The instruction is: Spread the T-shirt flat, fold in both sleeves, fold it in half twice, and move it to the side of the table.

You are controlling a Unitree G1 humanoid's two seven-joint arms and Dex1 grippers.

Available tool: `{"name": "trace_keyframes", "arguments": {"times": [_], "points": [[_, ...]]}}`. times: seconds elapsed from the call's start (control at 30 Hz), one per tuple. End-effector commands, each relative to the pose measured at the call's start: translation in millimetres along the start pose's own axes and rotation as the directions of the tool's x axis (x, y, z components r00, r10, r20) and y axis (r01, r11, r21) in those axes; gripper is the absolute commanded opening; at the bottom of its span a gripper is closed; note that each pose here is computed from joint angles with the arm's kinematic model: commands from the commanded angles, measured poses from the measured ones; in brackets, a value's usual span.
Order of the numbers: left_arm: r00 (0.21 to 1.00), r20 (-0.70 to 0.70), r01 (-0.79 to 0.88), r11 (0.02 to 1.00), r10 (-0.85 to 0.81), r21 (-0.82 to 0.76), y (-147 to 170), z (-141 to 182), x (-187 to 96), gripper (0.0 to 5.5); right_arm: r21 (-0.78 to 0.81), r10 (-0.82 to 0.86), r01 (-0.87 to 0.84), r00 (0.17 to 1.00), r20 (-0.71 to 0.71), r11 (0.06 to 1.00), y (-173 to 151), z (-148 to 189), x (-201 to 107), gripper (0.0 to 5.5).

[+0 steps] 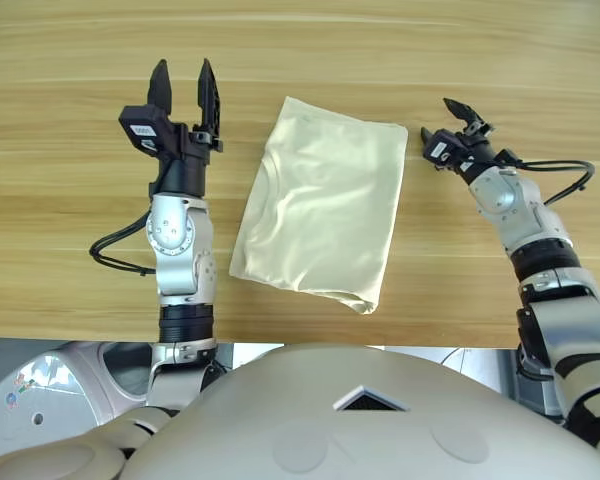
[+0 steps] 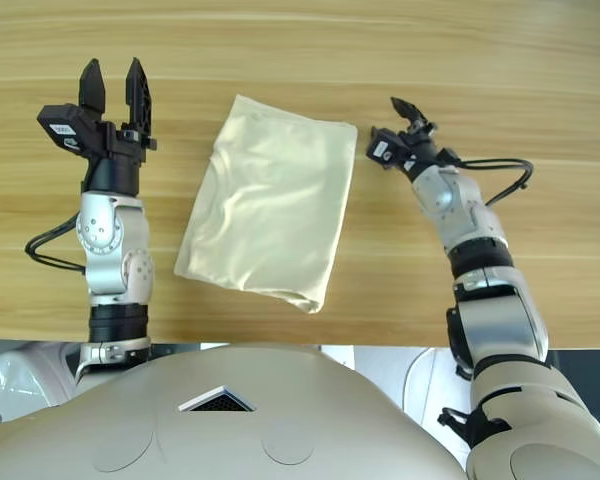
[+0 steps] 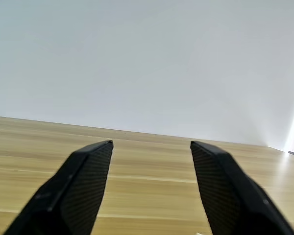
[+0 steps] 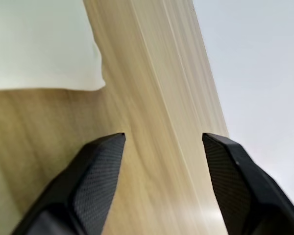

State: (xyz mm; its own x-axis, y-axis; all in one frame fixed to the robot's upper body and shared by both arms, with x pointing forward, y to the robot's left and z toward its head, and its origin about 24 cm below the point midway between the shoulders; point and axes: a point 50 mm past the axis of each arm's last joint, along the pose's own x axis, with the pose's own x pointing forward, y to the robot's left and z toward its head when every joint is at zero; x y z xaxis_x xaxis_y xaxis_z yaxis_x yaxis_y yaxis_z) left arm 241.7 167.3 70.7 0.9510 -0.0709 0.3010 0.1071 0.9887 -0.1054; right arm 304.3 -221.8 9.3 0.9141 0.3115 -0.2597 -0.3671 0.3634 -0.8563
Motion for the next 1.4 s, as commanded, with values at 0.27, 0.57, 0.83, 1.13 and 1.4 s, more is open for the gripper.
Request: {"name": "trace_keyframes", "arguments": {"times": [0.27,0.57,0.83,1.13,1.4], "points": [[0.999,-0.050,-0.019,1.000,0.019,-0.007,4,-11,-6,2.96,0.054,0.109,-0.132,0.943,0.316,0.990,61,72,-63,2.91],[0.997,-0.057,0.053,0.998,-0.051,0.030,-2,-8,-2,2.96,0.078,0.199,-0.212,0.969,0.147,0.974,65,33,-70,2.91],[0.996,-0.067,0.054,0.999,-0.053,0.011,-4,-13,-2,2.96,-0.077,0.164,-0.155,0.977,0.133,0.985,27,20,-52,2.91],[0.876,-0.380,0.481,0.551,-0.295,0.682,47,-26,-25,2.96,0.363,-0.263,0.096,0.856,0.445,0.927,-14,64,-101,2.91],[0.446,-0.638,0.794,-0.051,-0.628,0.606,36,-15,-44,2.96,-0.109,0.105,-0.097,0.992,0.072,0.989,-10,-26,-178,2.91]]}}
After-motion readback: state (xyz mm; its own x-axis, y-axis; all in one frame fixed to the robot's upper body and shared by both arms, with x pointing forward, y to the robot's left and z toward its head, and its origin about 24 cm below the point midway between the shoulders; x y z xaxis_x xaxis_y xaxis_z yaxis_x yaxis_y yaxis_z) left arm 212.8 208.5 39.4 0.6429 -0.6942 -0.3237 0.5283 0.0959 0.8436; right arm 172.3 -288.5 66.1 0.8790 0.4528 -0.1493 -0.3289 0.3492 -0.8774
